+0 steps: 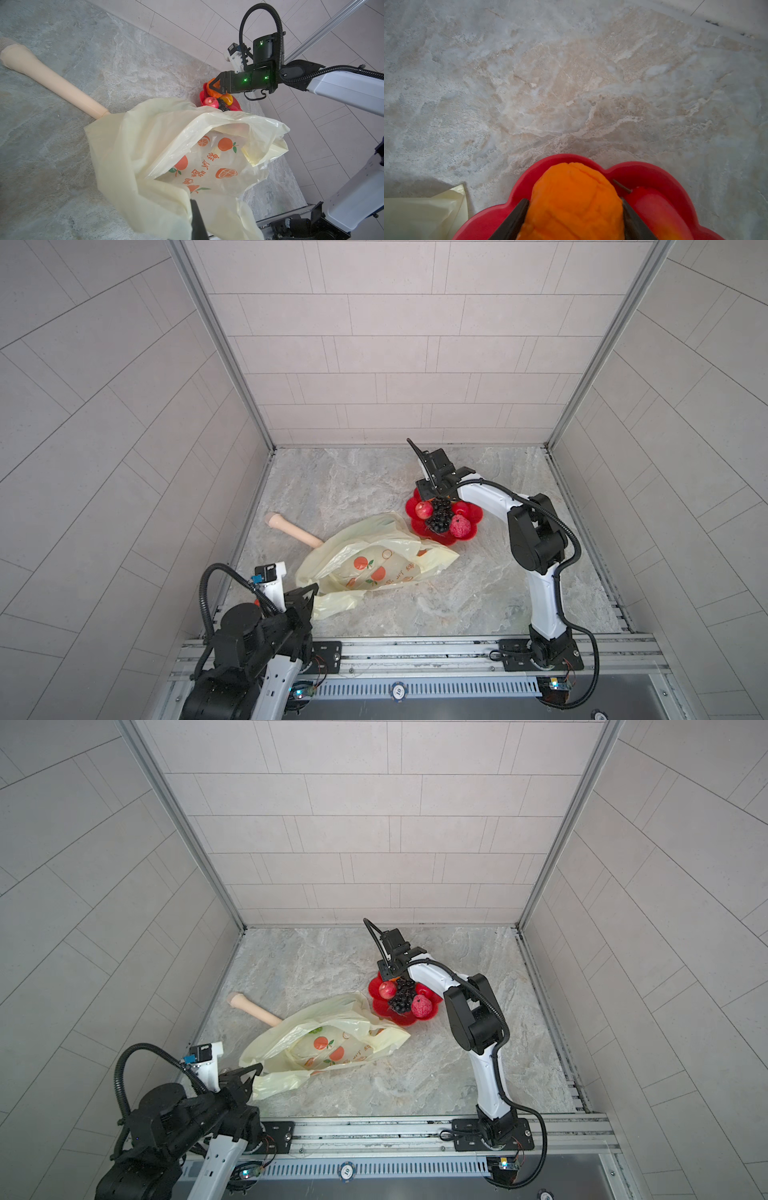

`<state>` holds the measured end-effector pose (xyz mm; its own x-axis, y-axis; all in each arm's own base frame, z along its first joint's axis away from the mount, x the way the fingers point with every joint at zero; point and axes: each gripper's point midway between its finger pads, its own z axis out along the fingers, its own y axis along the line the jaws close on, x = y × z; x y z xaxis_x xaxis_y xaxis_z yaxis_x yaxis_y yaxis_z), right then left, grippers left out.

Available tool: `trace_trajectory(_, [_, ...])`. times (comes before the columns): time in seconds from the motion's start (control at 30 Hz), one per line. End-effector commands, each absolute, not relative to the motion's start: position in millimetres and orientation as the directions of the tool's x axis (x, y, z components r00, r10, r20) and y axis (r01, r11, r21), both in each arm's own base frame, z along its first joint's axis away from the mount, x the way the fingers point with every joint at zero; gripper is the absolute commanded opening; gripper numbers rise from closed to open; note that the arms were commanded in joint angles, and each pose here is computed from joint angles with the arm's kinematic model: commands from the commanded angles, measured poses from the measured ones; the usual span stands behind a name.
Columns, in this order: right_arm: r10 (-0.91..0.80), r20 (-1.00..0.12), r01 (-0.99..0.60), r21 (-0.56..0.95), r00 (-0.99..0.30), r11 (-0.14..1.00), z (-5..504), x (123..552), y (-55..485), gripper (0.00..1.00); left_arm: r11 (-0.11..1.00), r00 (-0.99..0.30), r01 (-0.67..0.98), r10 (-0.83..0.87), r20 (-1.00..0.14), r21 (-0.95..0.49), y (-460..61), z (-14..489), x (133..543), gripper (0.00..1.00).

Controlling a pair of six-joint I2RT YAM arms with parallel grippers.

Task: Take fruits out of the plastic bag
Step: Place the fake fruit on the plate.

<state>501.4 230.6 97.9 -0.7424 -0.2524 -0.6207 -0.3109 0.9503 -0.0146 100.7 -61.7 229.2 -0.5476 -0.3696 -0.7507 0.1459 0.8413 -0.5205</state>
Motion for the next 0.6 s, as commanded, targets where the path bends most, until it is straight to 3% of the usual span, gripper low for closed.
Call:
trace_trajectory(0.0, [-0.252, -0.603, -0.289, -0.036, -0.757, 0.957, 93, 499, 218, 0.65, 0.838, -0.529, 0.153, -0.378, -0.760, -0.524, -62, 232, 102, 0.00])
trace_trajectory(0.37, [-0.224, -0.618, -0.285, 0.000, -0.753, 0.959, 92, 498, 218, 0.85, 0.838, -0.529, 0.153, -0.378, -0.760, -0.523, -62, 232, 103, 0.00])
trace_trajectory(0.57, [-0.212, -0.644, -0.259, -0.022, -0.735, 0.966, 109, 497, 211, 0.90, 0.837, -0.528, 0.159, -0.376, -0.762, -0.523, -63, 232, 103, 0.00])
